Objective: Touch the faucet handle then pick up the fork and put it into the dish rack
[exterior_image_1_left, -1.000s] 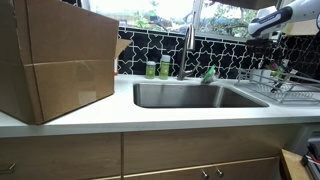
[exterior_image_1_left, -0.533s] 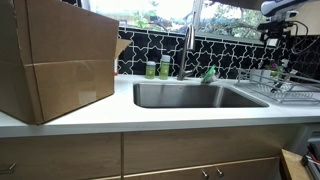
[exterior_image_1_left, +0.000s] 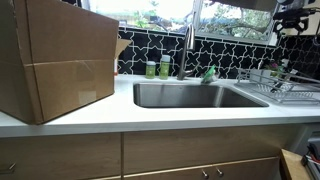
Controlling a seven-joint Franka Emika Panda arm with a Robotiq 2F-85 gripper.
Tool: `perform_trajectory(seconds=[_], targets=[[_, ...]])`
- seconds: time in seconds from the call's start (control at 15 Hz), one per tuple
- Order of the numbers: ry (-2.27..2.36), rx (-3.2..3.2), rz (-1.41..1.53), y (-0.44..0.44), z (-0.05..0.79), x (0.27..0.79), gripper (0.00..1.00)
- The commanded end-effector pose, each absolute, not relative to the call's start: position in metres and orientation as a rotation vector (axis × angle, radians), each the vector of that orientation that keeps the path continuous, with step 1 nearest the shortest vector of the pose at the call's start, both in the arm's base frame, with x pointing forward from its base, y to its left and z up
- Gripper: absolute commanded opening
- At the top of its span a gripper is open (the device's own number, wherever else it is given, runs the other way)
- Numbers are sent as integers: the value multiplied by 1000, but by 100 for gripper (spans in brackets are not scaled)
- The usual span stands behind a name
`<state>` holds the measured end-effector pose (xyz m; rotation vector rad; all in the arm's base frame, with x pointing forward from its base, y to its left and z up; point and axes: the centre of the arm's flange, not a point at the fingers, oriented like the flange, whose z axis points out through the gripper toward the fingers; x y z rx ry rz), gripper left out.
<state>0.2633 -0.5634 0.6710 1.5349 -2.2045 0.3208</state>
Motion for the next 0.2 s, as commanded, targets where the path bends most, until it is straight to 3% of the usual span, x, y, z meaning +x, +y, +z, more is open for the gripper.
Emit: perform_trajectory(seconds=[0.0, 0.13], targets=[[-2204, 1538, 323, -562, 671, 263, 100], [-2202, 1545, 321, -561, 669, 264, 100]])
